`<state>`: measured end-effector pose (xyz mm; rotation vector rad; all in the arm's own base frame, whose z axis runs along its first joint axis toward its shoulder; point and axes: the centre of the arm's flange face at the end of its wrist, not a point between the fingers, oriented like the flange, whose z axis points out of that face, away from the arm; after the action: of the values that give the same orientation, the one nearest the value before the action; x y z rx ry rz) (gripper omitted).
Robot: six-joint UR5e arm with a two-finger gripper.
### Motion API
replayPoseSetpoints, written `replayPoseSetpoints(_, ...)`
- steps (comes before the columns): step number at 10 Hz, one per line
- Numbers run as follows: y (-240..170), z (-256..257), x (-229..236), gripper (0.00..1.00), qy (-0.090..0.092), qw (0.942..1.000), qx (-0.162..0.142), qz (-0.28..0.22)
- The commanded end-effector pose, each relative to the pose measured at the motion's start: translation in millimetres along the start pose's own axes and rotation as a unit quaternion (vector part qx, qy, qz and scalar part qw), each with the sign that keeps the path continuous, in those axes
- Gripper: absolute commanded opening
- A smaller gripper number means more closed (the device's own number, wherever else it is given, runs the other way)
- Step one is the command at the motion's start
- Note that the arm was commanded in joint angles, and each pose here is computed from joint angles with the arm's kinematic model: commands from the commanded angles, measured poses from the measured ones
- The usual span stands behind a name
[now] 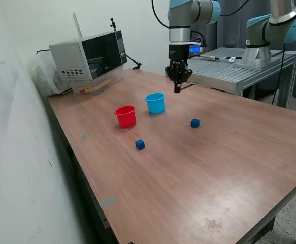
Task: Place red objects in the red bin, and blue objects in the blue bin.
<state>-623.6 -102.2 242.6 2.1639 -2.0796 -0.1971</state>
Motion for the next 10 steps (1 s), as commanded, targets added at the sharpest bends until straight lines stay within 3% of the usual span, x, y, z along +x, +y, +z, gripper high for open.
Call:
replayPoseSetpoints(1, -43.6, 8.2, 101.3, 0.0, 0.018, 0.9949, 0.023, -0.097)
replayPoseSetpoints(2, -50.1, 20.3, 109.7, 1.0, 0.02, 0.9935, 0.034, -0.106)
replayPoseSetpoints(5, -48.0, 73.3, 99.6, 1.0, 0.022, 0.9878, 0.066, -0.139)
replayPoseSetpoints(7, -37.1, 94.9, 48.2, 1.0, 0.02, 0.9896, 0.074, -0.121)
replayPoseSetpoints(10, -19.9, 105.2, 26.8, 1.0, 0.021, 0.987, 0.07, -0.143)
